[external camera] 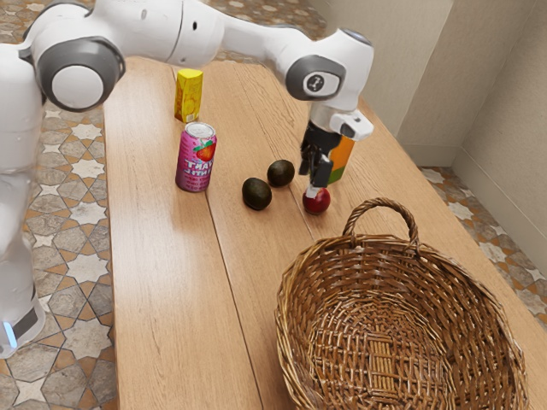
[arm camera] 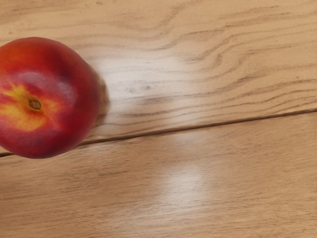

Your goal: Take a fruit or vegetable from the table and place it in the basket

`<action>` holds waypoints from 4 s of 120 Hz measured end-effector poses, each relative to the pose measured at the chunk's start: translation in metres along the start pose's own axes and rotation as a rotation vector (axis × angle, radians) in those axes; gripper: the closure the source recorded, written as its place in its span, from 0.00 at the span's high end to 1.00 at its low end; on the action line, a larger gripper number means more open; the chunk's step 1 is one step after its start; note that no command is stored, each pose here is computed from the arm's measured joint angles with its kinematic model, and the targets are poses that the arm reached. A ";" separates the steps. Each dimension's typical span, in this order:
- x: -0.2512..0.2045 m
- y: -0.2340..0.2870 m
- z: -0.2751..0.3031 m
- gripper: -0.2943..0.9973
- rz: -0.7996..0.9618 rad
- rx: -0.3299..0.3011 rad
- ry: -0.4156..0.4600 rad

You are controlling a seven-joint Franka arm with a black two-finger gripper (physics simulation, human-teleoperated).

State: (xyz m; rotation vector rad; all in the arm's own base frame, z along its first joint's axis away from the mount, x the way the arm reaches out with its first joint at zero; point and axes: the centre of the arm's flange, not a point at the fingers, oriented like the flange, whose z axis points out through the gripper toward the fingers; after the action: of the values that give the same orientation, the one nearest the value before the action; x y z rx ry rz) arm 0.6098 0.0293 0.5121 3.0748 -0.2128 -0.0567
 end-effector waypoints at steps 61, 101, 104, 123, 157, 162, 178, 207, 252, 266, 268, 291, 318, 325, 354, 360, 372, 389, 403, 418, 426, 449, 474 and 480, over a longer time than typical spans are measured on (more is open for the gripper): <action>0.020 -0.032 0.051 0.76 -0.036 0.044 0.049; 0.028 -0.045 0.063 0.76 -0.052 0.061 0.072; 0.028 -0.045 0.064 0.76 -0.052 0.061 0.072; 0.032 -0.046 0.072 0.76 -0.053 0.063 0.075; 0.035 -0.052 0.079 0.76 -0.061 0.069 0.088; 0.036 -0.053 0.080 0.76 -0.061 0.070 0.090; 0.038 -0.053 0.086 0.76 -0.062 0.072 0.088; 0.043 -0.055 0.096 0.74 -0.063 0.077 0.094; 0.044 -0.056 0.102 0.70 -0.066 0.080 0.094; 0.045 -0.056 0.104 0.67 -0.067 0.080 0.092; 0.045 -0.055 0.104 0.66 -0.066 0.080 0.092; 0.046 -0.054 0.102 0.60 -0.061 0.086 0.095; 0.047 -0.051 0.093 0.57 -0.052 0.094 0.108; 0.050 -0.047 0.083 0.56 -0.044 0.099 0.126; 0.059 -0.022 -0.038 0.56 0.005 0.141 0.291; 0.059 -0.014 -0.061 0.56 0.016 0.147 0.317; 0.058 0.006 -0.102 0.55 0.048 0.150 0.375; 0.062 0.085 -0.137 0.55 0.174 0.107 0.445; 0.059 0.159 -0.154 0.56 0.287 0.060 0.491; 0.056 0.231 -0.153 0.56 0.389 0.019 0.530; 0.053 0.265 -0.147 0.56 0.435 0.000 0.543; 0.046 0.333 -0.104 0.56 0.519 -0.040 0.499; 0.039 0.365 -0.045 0.56 0.554 -0.061 0.397; 0.039 0.364 -0.036 0.56 0.549 -0.061 0.377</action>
State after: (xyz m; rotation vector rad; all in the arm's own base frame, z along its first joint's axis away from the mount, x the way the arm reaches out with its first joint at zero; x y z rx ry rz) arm 0.6002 -0.3340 0.5687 2.7766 -0.9833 0.5193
